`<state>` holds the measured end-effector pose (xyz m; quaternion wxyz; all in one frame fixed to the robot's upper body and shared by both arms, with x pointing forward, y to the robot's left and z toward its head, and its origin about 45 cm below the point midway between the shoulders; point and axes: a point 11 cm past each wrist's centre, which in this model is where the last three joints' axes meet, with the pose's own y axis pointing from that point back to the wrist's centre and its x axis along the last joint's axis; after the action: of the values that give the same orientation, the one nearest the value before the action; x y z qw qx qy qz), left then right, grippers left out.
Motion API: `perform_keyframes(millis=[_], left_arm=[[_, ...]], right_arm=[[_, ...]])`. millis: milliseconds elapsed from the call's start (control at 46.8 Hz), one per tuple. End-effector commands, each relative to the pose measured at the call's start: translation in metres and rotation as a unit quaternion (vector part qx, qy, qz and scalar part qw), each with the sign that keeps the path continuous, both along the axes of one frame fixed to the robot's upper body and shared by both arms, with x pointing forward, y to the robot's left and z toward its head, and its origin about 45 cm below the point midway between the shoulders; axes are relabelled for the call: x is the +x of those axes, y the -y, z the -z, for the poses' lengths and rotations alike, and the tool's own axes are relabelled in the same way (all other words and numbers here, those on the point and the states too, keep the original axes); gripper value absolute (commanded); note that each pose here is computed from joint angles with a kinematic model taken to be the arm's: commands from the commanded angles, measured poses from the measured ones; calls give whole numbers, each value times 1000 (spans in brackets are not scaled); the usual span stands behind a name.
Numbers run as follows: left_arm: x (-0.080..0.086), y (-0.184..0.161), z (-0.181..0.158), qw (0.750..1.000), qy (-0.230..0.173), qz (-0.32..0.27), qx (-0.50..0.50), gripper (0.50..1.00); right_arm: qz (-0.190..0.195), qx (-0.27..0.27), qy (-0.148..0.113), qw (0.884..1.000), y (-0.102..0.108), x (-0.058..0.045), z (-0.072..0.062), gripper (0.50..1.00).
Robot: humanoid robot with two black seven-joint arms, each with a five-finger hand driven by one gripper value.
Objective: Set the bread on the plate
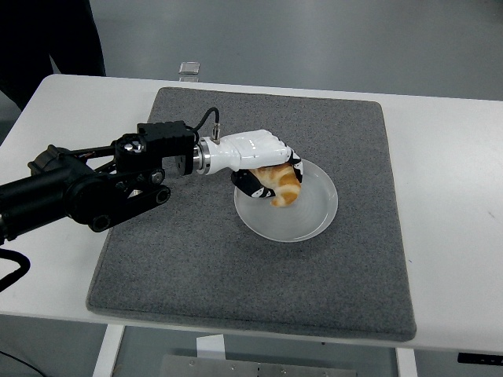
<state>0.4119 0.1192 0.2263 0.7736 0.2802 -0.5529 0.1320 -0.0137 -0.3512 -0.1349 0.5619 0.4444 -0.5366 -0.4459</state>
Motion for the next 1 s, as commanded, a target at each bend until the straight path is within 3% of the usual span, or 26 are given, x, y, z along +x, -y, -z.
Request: perform_keyframes(millis=[0,385,449,513,726,897,983], left_arm=[[-2,0,4,1000,-2,1,3,500],[-5,0,10,1000,-6,-2,-5,508],[-5,0,10,1000,-7,-2,-5,583],[-8,1,14,1000,-11,-1,-6,598],[-11,5,18,1000,-17,2,-9,782],[-11,4,18,1000,-20,-2,-13,977],[-11,5,17,1000,-21,-1,-14,992]], right_arm=[[0,0,0,1000,0,0,0,952],[0,0,1,1000,0,0,0,952],[0,0,0,1000,0,0,0,952],[0,0,0,1000,0,0,0,954],[0,0,1,1000,0,0,0,952],[0,0,1,1000,0,0,0,952],[0,0,1,1000,0,0,0,952]])
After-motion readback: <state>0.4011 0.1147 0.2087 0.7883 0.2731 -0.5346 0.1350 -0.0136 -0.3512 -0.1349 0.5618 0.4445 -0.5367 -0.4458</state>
